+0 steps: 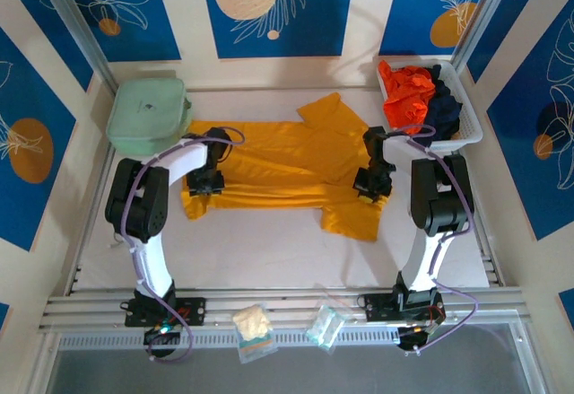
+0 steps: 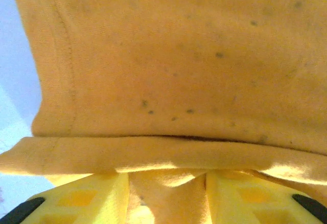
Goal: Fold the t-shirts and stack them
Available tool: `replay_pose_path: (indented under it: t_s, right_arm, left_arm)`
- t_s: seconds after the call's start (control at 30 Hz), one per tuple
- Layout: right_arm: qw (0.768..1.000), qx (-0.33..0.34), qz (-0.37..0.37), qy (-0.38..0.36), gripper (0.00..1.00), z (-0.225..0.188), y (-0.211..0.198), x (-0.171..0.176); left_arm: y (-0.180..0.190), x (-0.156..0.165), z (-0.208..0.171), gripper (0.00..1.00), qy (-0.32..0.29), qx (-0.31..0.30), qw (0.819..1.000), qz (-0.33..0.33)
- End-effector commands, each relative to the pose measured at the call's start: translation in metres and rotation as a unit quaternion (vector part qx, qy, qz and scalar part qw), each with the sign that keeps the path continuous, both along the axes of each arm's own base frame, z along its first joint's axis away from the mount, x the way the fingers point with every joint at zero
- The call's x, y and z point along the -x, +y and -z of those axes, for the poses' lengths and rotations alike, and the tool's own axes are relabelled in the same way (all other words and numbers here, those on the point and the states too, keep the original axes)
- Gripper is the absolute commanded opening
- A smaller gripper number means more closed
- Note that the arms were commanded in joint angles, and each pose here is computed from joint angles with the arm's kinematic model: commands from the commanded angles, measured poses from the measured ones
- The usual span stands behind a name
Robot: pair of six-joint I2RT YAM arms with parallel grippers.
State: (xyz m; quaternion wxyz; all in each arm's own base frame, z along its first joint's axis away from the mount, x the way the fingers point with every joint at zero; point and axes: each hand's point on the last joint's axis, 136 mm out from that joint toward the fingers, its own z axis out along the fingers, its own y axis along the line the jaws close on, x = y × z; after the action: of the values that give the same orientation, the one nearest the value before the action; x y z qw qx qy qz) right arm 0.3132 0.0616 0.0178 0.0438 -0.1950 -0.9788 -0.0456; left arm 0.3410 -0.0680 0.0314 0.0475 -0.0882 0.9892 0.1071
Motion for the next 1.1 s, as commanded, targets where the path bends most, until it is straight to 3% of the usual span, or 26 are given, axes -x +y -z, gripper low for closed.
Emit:
replay_pose_path:
  t_s: [0.0, 0.13, 0.27, 0.37, 0.53, 0.67, 0.8, 0.97, 1.07]
  right_arm:
    - [0.999, -0.011, -0.025, -0.031, 0.07, -0.018, 0.01, -0.012]
    - [0.993, -0.034, -0.056, -0.097, 0.16, -0.075, 0.028, -0.024]
    - [0.981, -0.056, -0.103, -0.152, 0.31, -0.108, 0.04, -0.059]
    - [0.974, -0.046, -0.149, -0.162, 0.39, -0.105, 0.045, -0.093]
    - [0.962, 0.011, -0.202, -0.182, 0.48, -0.076, 0.039, -0.152]
    - [0.958, 0.058, -0.222, -0.172, 0.48, -0.051, 0.027, -0.187]
    - [0.961, 0.066, -0.227, -0.142, 0.43, -0.023, 0.025, -0.202]
    - [0.964, 0.08, -0.233, -0.096, 0.38, 0.008, 0.025, -0.195]
    - [0.967, 0.086, -0.227, -0.075, 0.29, 0.016, 0.019, -0.185]
  left_arm:
    - [0.003, -0.004, -0.027, 0.45, -0.011, -0.014, 1.0, 0.016]
    - [-0.02, -0.01, -0.071, 0.51, -0.051, 0.003, 0.997, 0.049]
    - [-0.026, -0.036, -0.09, 0.57, -0.074, 0.004, 0.996, 0.056]
    - [-0.031, -0.068, -0.088, 0.73, -0.084, 0.008, 0.995, 0.053]
    - [-0.043, -0.122, -0.072, 0.76, -0.105, 0.015, 0.993, 0.044]
    - [-0.047, -0.153, -0.05, 0.74, -0.1, 0.007, 0.994, 0.042]
    - [-0.039, -0.163, -0.023, 0.69, -0.079, -0.009, 0.996, 0.033]
    - [-0.028, -0.153, 0.015, 0.67, -0.034, -0.013, 0.999, 0.023]
    - [-0.033, -0.137, 0.034, 0.64, -0.002, 0.005, 1.0, 0.026]
